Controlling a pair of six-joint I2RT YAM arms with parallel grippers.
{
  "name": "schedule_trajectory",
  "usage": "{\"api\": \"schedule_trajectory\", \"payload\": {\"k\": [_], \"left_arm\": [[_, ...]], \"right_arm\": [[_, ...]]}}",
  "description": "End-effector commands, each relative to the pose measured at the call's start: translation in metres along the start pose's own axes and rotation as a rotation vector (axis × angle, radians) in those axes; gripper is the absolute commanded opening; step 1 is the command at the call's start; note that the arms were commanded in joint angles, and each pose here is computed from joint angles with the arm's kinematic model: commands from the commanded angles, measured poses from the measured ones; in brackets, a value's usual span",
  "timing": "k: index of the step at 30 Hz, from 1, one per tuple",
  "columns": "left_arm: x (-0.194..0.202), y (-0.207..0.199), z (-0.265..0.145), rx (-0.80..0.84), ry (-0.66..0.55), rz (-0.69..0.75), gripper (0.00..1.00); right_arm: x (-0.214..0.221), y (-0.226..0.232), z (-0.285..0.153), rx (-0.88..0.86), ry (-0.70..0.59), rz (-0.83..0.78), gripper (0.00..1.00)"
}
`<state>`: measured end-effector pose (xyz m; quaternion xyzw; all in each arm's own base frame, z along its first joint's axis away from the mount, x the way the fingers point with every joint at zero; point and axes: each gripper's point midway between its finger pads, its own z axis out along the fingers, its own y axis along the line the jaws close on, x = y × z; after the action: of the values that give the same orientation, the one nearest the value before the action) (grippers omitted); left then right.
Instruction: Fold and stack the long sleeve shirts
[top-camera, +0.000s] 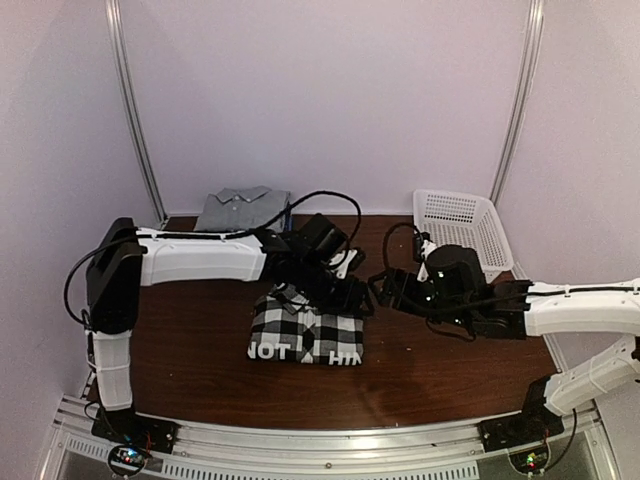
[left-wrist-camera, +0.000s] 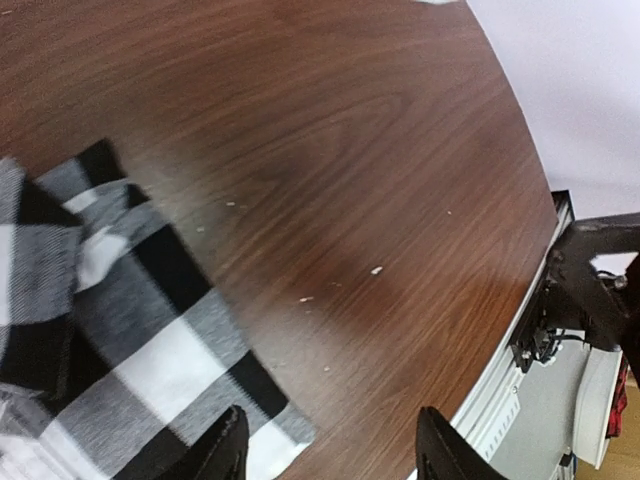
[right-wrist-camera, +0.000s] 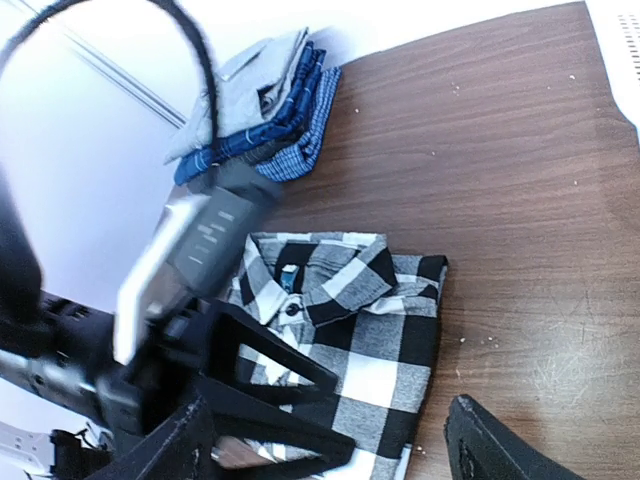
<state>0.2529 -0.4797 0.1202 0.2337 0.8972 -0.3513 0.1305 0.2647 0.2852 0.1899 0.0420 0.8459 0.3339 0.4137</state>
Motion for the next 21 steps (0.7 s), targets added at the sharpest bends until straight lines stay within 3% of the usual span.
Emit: {"api": "schedule_trajectory", "payload": {"k": [1,6,11,21], "left_arm": [[-0.033,0.049,-0.085,-0.068,-0.196,-0.072,0.58],[0.000,0.120,-0.129,-0.132,-0.232,-0.180,0.59],[0.023,0.165,-0.154,-0.172,-0.247,-0.240,0.59],[0.050,0.198,-0.152,-0.121,-0.234,-0.309,0.60]], "right_arm": [[0.033,-0.033,0.017,0.125,0.119,-0.101,0.80],[0.041,-0.032,0.032,0.117,0.149,-0.119,0.78],[0.046,-0.033,0.047,0.110,0.179,-0.119,0.76],[0.059,-0.030,0.071,0.089,0.242,-0.124,0.68]]}}
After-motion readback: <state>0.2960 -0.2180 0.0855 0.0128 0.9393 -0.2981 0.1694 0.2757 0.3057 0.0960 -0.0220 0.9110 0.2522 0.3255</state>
